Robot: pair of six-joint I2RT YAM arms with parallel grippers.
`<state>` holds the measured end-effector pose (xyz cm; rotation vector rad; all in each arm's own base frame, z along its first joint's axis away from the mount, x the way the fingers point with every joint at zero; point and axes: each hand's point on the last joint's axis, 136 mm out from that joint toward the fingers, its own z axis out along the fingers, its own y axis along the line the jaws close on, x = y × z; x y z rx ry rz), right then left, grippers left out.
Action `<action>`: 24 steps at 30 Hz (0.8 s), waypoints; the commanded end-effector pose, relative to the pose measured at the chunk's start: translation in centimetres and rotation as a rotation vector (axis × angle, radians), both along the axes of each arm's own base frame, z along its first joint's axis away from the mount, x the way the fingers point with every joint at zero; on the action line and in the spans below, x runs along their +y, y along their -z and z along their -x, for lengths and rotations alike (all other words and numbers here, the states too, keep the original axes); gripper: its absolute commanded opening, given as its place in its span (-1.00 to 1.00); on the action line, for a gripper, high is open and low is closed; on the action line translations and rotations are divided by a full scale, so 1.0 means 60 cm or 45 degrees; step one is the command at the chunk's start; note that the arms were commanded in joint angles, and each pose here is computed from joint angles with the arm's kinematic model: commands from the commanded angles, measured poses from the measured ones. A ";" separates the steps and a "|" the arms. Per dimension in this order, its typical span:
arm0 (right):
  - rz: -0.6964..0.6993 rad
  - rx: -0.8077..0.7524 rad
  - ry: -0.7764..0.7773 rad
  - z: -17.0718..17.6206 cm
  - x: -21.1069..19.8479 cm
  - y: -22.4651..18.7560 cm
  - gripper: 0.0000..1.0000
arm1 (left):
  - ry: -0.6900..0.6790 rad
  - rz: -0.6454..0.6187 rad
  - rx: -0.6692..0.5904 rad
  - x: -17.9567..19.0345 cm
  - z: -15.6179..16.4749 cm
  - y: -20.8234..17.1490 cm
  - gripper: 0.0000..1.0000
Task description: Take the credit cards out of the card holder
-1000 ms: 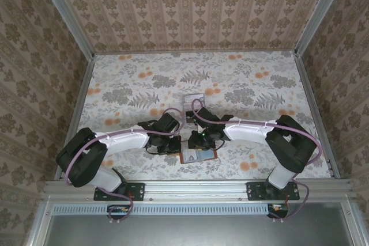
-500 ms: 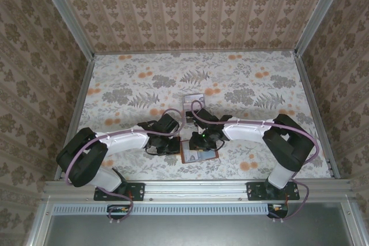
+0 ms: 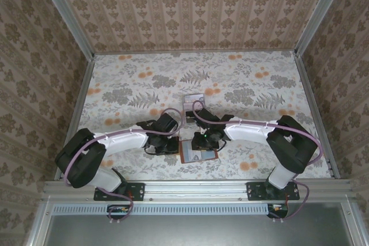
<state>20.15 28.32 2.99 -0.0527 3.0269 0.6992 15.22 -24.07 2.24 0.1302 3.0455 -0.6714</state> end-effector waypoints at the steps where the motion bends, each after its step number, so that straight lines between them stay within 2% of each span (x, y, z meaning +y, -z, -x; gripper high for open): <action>1: -0.039 -0.039 0.009 -0.003 -0.002 -0.028 -0.42 | 0.000 0.043 -0.066 -0.015 -0.016 -0.043 -0.94; 9: -0.028 -0.033 0.015 -0.004 -0.012 -0.027 -0.41 | 0.031 0.143 -0.063 -0.070 -0.023 -0.053 -0.94; 14: -0.031 -0.003 0.002 0.000 -0.013 -0.011 -0.42 | 0.065 0.119 -0.026 -0.087 -0.015 -0.030 -0.94; 24: 0.034 0.031 0.001 0.005 -0.026 0.020 -0.39 | 0.074 -0.033 0.029 -0.051 0.000 0.012 -0.94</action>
